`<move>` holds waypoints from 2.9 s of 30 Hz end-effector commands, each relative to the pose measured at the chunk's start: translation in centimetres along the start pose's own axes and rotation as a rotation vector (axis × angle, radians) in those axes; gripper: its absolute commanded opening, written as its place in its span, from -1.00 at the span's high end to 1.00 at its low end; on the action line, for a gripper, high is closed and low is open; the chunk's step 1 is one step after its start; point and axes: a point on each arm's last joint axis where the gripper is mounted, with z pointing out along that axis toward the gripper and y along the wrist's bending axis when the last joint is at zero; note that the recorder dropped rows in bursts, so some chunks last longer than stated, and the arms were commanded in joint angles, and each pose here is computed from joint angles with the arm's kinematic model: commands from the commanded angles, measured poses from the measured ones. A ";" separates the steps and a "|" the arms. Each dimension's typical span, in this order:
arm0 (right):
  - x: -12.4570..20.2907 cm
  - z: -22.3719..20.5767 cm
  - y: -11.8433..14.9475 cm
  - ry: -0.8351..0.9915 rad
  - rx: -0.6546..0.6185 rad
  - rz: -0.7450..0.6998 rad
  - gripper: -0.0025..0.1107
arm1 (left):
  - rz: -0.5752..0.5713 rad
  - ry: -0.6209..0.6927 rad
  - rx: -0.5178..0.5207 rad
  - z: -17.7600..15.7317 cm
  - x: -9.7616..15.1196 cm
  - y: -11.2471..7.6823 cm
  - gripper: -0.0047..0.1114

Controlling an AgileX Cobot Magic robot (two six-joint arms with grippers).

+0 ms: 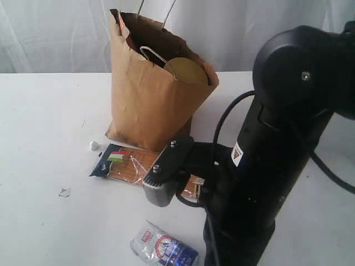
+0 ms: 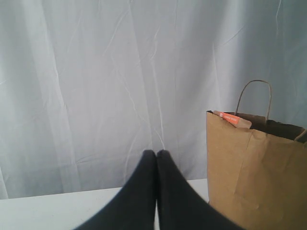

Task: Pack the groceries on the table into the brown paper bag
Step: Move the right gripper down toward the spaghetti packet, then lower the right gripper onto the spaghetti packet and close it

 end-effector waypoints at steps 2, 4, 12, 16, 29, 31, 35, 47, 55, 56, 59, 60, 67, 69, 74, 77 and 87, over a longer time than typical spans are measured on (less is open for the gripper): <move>0.0 -0.1 0.4 -0.016 -0.013 -0.135 0.61 | 0.015 -0.001 0.014 -0.1 0.2 -0.1 0.92; -0.5 -0.2 0.0 -0.076 0.034 -0.144 0.33 | 0.015 -0.001 0.014 -0.1 0.2 -0.1 0.92; -2.7 -0.3 -1.5 -0.278 0.204 -0.163 -0.54 | 0.015 -0.001 0.014 -0.1 0.2 -0.1 0.92; -4.0 0.1 -2.8 -0.371 0.289 -0.150 -0.53 | 0.015 -0.001 0.014 -0.1 0.2 -0.1 0.92; -6.3 3.3 -7.9 -0.533 0.409 0.210 -0.53 | 0.015 -0.001 0.014 -0.1 0.2 -0.1 0.92; -6.3 4.4 -9.4 -0.481 0.387 0.278 -0.53 | 0.015 -0.001 0.014 -0.1 0.2 -0.1 0.92; -6.5 5.2 -11.7 -0.430 0.370 0.345 -0.53 | 0.015 -0.001 0.014 -0.1 0.2 -0.1 0.92; -5.4 7.8 -16.6 -0.304 0.335 0.459 -0.53 | 0.015 -0.001 0.014 -0.1 0.2 -0.1 0.92; -3.6 9.0 -14.1 -0.014 0.104 0.297 -0.53 | 0.015 -0.001 0.014 -0.1 0.2 -0.1 0.92; -3.6 9.1 -13.4 0.010 0.057 0.278 -0.53 | 0.015 -0.001 0.014 -0.1 0.2 -0.1 0.92; -3.7 9.1 -13.4 0.010 0.062 0.282 -0.53 | 0.015 -0.001 0.014 -0.1 0.2 -0.1 0.92; -3.9 9.0 -13.5 -0.015 0.082 0.282 -0.53 | 0.015 -0.001 0.014 -0.1 0.2 -0.1 0.92; -5.3 4.1 -11.9 -0.208 0.117 0.283 -0.53 | 0.015 -0.001 0.014 -0.1 0.2 -0.1 0.92; -5.7 2.0 -11.4 -0.265 0.163 0.253 -0.53 | 0.015 -0.001 0.014 -0.1 0.2 -0.1 0.92; -6.1 -0.3 -11.4 -0.343 0.274 0.201 -0.53 | 0.015 -0.001 0.014 -0.1 0.2 -0.1 0.92; -5.9 0.7 -12.7 -0.301 0.353 0.115 -0.53 | 0.015 -0.001 0.014 -0.1 0.2 -0.1 0.92; -5.5 8.2 -16.0 -0.139 0.244 0.199 -0.53 | 0.015 -0.001 0.014 -0.1 0.2 -0.1 0.92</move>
